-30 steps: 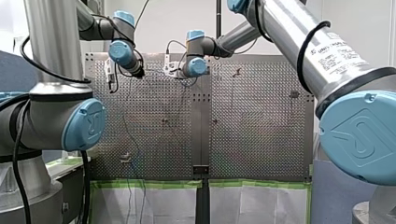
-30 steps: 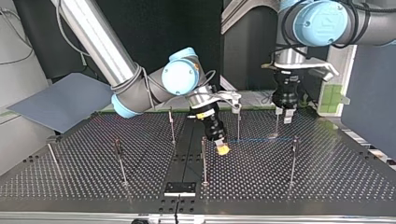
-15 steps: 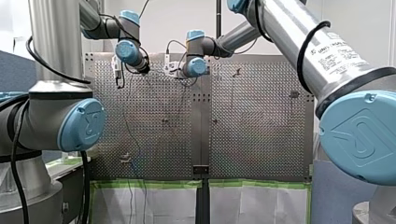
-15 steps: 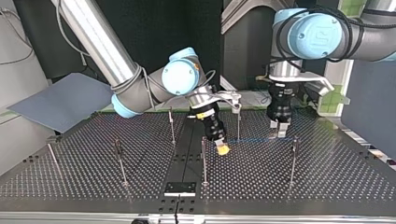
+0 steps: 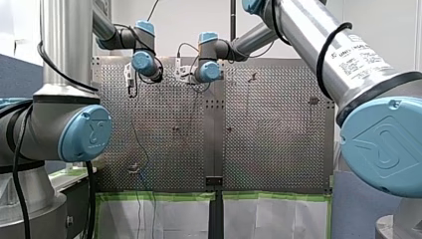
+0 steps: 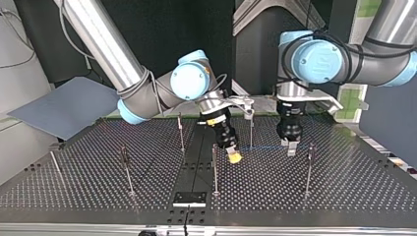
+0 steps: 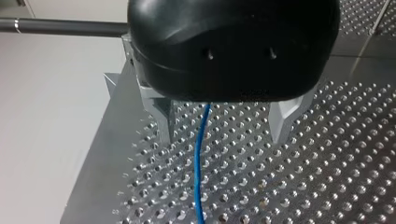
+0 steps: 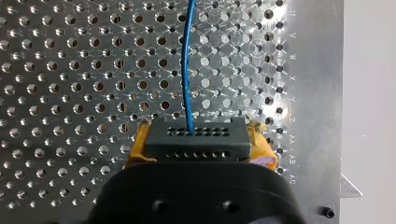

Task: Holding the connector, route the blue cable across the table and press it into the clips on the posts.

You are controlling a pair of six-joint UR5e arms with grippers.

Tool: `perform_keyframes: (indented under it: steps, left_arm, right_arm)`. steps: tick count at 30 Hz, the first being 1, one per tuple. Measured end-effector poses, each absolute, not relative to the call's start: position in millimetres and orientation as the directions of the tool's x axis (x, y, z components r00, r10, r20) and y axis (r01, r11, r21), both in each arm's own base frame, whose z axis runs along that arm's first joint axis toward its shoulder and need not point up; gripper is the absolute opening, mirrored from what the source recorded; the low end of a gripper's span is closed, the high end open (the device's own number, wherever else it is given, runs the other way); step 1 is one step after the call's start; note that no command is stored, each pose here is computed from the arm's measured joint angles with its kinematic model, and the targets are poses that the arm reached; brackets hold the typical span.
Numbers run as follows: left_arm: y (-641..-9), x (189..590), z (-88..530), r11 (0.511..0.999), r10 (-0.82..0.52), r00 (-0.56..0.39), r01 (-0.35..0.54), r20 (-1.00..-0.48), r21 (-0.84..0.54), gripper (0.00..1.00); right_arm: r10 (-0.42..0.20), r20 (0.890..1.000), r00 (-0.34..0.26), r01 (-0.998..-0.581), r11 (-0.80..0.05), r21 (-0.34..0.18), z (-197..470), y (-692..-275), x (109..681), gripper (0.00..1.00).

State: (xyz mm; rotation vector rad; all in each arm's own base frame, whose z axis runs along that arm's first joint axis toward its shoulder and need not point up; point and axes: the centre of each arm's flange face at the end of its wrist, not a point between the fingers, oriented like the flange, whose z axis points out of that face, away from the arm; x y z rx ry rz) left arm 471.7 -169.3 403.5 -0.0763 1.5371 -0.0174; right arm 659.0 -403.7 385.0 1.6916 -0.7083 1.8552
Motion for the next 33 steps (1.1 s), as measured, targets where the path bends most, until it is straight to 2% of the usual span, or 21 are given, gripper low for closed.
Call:
perform_keyframes:
  steps: [16, 22, 24, 25, 26, 27, 28, 29, 30, 31, 33]
  left_arm:
    - [-176, 509, 395, 0.997, -0.062, 0.062, -0.042, -0.996, -0.064, 1.0]
    - [-173, 510, 394, 0.995, -0.053, 0.065, -0.077, -0.996, -0.058, 1.0]
    - [-172, 509, 395, 0.995, -0.043, 0.066, -0.088, -0.997, -0.049, 0.58]
    - [-172, 509, 395, 0.995, -0.038, 0.065, -0.093, -0.997, -0.044, 0.58]
    - [-171, 509, 395, 0.994, -0.03, 0.064, -0.101, -0.997, -0.037, 0.42]
    - [-171, 509, 395, 0.994, -0.026, 0.063, -0.108, -0.998, -0.033, 0.42]
    - [-171, 508, 395, 0.993, -0.024, 0.062, -0.115, -0.998, -0.031, 0.19]
    - [-170, 508, 394, 0.992, -0.022, 0.061, -0.121, -0.998, -0.029, 0.07]
    - [-171, 508, 394, 0.992, -0.021, 0.06, -0.124, -0.998, -0.028, 0.07]
    - [-171, 507, 394, 0.992, -0.021, 0.058, -0.127, -0.998, -0.028, 0.0]
    - [-171, 506, 393, 0.991, -0.021, 0.052, -0.132, -0.998, -0.027, 0.0]
  right_arm:
    - [0.033, 0.996, -0.078, -0.689, -0.724, -0.03, 385, -404, 659, 0.0]
    - [0.033, 0.996, -0.078, -0.689, -0.724, -0.03, 385, -403, 659, 0.0]
    - [0.033, 0.996, -0.078, -0.689, -0.724, -0.03, 385, -403, 659, 0.0]
    - [0.033, 0.996, -0.078, -0.689, -0.724, -0.03, 385, -403, 659, 0.0]
    - [0.033, 0.996, -0.078, -0.688, -0.725, -0.03, 385, -403, 659, 0.0]
    - [0.033, 0.996, -0.078, -0.688, -0.725, -0.03, 385, -403, 659, 0.0]
    - [0.032, 0.996, -0.077, -0.688, -0.725, -0.03, 385, -403, 659, 0.0]
    - [0.032, 0.997, -0.077, -0.688, -0.725, -0.03, 385, -403, 659, 0.0]
    - [0.031, 0.997, -0.076, -0.688, -0.725, -0.03, 385, -403, 659, 0.0]
    - [0.031, 0.997, -0.076, -0.688, -0.725, -0.03, 385, -403, 659, 0.0]
    - [0.03, 0.997, -0.075, -0.687, -0.726, -0.03, 384, -402, 660, 0.0]
